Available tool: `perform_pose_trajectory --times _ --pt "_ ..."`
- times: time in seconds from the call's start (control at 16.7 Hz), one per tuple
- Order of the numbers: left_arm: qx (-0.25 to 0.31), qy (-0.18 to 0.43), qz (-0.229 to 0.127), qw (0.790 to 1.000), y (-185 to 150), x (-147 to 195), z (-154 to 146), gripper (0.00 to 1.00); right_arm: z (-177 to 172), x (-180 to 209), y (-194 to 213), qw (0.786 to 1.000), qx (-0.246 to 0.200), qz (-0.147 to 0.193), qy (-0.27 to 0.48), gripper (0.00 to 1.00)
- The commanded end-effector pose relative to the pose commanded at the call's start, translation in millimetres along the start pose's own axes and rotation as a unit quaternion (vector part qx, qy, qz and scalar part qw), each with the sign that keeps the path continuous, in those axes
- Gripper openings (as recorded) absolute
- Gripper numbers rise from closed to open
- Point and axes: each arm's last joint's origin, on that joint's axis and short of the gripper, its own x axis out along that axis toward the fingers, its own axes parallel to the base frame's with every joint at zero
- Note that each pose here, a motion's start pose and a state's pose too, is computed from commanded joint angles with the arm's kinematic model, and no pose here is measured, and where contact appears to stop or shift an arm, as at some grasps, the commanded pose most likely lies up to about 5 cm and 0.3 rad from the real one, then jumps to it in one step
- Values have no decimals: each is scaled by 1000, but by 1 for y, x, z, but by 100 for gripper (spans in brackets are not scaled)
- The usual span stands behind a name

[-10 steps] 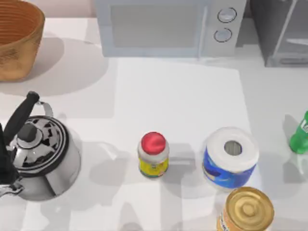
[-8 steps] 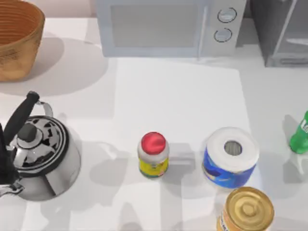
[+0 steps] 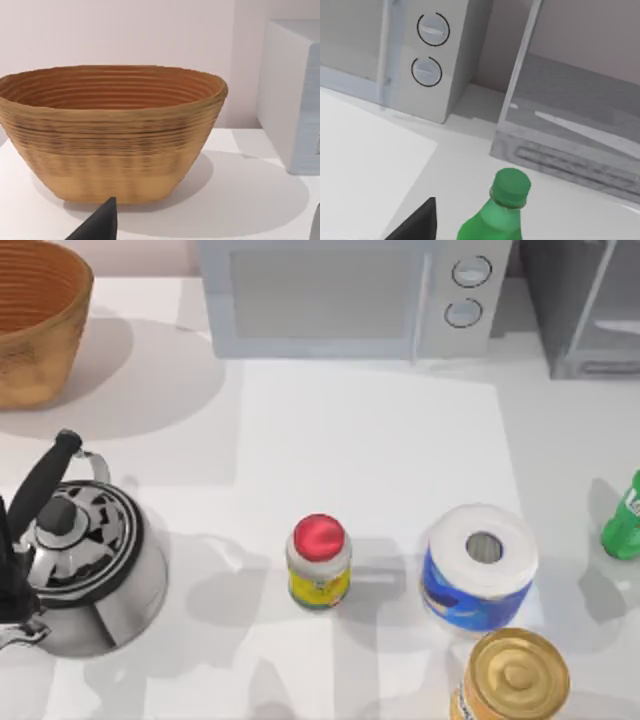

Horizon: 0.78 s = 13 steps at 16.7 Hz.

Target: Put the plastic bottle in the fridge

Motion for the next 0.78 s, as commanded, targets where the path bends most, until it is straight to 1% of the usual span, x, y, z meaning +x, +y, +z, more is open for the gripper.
perform_pose_trajectory --times 0.12,0.24,0.48,0.6,0.78 --pt "0 0 0 1000 0 0 0 100 -1 15 -11 998 -21 47 30 100" --pt "0 0 0 1000 0 0 0 100 -9 32 -23 993 -25 99 60 100" --pt "0 0 0 1000 0 0 0 100 -43 62 -49 976 1 199 89 100" --pt "0 0 0 1000 0 0 0 100 -62 71 -60 968 19 237 84 100" --pt "0 0 0 1000 0 0 0 100 -84 78 -71 959 38 274 64 100"
